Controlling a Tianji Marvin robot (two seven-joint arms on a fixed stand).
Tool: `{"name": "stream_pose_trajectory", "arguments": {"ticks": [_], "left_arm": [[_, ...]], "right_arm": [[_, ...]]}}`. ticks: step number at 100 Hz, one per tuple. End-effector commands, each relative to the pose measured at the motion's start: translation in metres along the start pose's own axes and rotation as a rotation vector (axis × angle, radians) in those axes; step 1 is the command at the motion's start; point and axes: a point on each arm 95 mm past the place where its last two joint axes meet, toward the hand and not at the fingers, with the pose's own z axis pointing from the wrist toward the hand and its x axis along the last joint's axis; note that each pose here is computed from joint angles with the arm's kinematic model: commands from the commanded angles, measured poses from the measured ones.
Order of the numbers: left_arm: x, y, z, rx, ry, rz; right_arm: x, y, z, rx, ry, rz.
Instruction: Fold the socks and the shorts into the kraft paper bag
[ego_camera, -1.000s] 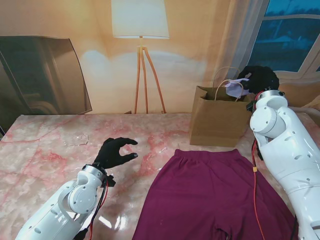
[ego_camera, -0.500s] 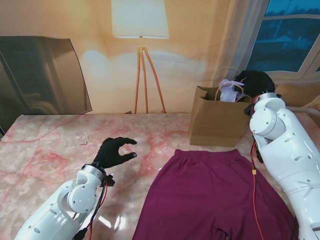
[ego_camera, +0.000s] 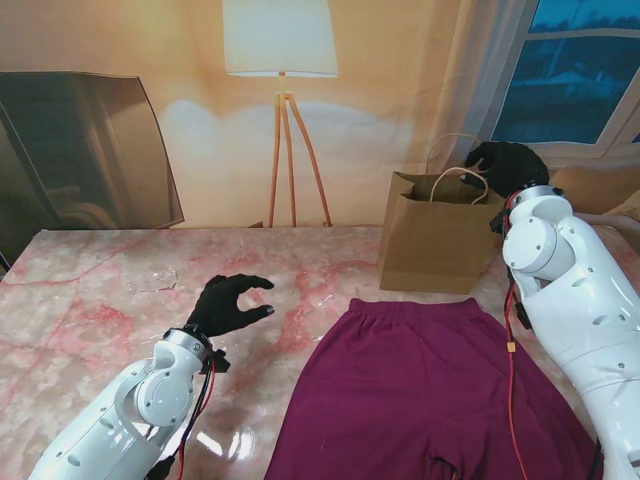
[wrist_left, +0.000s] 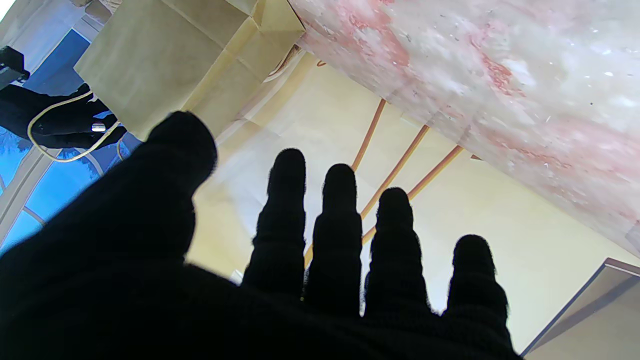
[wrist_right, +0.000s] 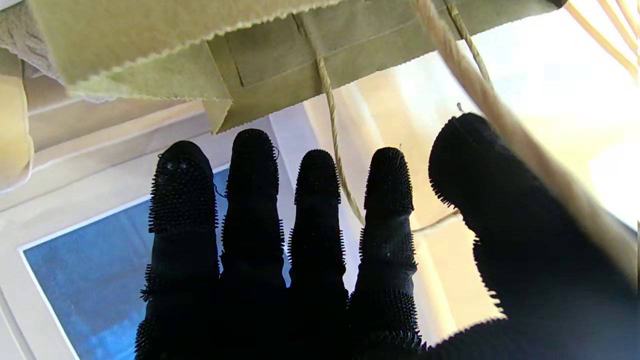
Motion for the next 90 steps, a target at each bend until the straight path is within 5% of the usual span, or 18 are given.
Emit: {"name": "stream_pose_trajectory", "arguments": {"ticks": [1, 54, 90], "left_arm": [[0.001, -0.001, -0.001, -0.002, 0.007, 0.004], [0.005, -0.007, -0.001, 0.005, 0.014, 0.011], [0.018, 0.001, 0.002, -0.029, 0.07, 0.001]], "right_arm": [[0.001, 0.001, -0.002, -0.02, 0.001, 0.001], [-0.025, 0.048, -0.048, -0.111, -0.027, -0.084], [-0.04, 0.044, -0.112, -0.097, 0.016, -0.129]]}}
